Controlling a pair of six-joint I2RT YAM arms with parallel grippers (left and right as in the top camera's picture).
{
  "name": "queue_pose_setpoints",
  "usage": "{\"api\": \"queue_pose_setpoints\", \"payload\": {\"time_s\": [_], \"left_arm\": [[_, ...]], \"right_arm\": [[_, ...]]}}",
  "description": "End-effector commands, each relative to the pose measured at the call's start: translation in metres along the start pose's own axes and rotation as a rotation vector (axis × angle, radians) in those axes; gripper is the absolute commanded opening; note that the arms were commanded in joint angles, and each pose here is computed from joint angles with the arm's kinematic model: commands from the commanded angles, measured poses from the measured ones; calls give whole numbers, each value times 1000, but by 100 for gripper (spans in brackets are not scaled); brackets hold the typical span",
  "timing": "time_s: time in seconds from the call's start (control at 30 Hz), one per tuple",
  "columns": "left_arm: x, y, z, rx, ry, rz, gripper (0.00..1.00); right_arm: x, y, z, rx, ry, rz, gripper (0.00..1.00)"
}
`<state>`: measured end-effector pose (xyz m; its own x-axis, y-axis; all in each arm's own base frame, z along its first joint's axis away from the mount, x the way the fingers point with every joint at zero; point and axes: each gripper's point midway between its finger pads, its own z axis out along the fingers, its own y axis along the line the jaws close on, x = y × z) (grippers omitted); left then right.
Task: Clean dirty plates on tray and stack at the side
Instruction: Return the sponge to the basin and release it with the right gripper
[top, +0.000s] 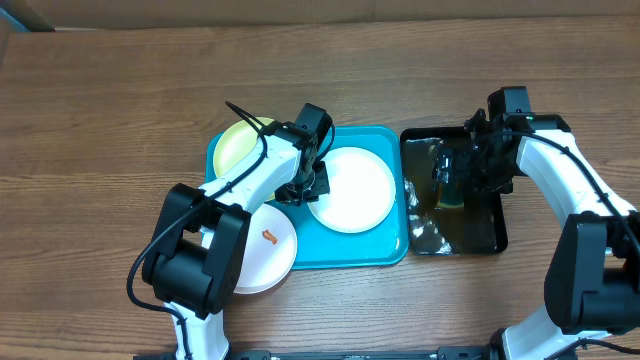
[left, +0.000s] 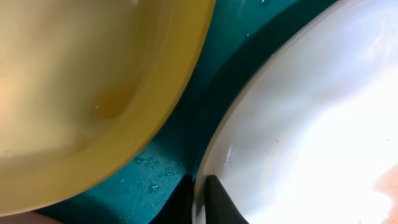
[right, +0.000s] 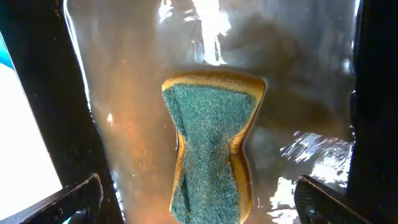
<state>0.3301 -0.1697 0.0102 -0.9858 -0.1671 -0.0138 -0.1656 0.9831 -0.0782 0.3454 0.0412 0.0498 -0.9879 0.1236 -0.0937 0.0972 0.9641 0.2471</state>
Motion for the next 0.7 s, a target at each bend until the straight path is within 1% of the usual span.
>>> {"api": "queue_pose_setpoints", "payload": {"time_s": [0.0, 0.07, 0.2, 0.47, 0.67], "left_arm": [[-1, 3, 3, -14, -2, 17, 9], [-2, 3, 3, -12, -4, 17, 9], [-4, 2, 2, -9, -13, 49, 4], [-6, 0, -2, -2, -24, 63, 4], [-16, -7, -15, 18, -54, 65, 4]], "right_arm": [[-1, 1, -2, 5, -15, -4, 100], [-1, 1, -2, 5, -14, -4, 100], [-1, 1, -2, 5, -14, -4, 100], [-1, 1, -2, 5, -14, -4, 100], [-1, 1, -2, 5, -14, -4, 100]]}}
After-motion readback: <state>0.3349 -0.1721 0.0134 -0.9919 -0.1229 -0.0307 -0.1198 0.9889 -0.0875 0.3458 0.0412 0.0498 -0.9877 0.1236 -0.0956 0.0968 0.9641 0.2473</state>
